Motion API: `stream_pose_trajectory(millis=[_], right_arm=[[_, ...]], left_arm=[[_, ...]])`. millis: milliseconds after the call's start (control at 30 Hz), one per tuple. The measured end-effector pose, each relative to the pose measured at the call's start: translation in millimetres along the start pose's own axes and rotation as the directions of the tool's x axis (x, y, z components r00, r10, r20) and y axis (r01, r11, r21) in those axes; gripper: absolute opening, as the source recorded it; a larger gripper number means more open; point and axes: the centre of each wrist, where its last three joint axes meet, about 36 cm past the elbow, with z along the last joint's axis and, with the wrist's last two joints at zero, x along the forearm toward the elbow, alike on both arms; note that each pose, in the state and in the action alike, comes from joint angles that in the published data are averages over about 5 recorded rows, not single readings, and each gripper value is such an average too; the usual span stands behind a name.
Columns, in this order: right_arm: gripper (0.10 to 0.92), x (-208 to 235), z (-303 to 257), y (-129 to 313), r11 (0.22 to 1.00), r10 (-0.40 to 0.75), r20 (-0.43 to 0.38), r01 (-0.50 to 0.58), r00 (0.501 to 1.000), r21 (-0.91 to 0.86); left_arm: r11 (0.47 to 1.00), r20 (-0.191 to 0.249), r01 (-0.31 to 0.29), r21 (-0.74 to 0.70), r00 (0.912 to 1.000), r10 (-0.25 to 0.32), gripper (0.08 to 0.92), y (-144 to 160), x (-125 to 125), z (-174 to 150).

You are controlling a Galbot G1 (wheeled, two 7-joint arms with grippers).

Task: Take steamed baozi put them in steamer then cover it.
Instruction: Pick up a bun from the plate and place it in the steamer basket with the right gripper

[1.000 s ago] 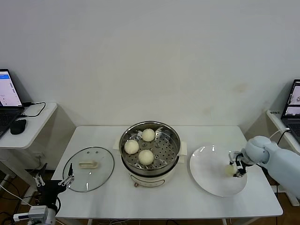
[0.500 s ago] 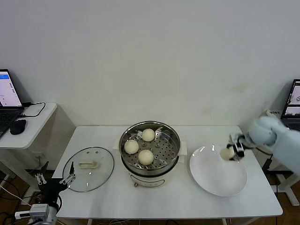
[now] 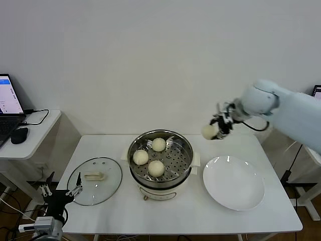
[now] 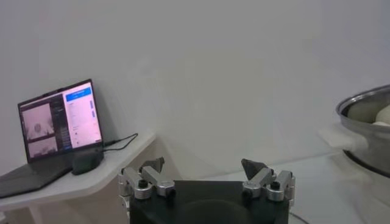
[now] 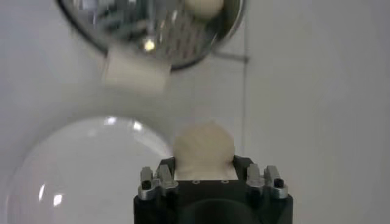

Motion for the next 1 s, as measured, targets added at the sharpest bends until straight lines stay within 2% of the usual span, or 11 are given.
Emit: stream_pose_trajectory(millis=[167, 367, 1000], right_arm=[[0.601, -16, -46, -4, 1.0, -0.027, 0.021, 0.027, 0.999, -0.001], [0.595, -48, -78, 2, 0.998, -0.064, 0.004, 0.064, 0.998, -0.012], [0.601, -132, -90, 30, 0.99, -0.131, -0.056, 0.128, 0.99, -0.05]], left_arm=[[1.0, -0.001, 0.007, 0.001, 1.0, -0.007, 0.823, 2, -2, 1], [1.0, -0.001, 0.009, 0.008, 1.0, -0.009, 0.823, 0, -1, 1], [1.0, 0.004, 0.009, 0.014, 0.9999, -0.009, 0.823, -1, 0, -1]])
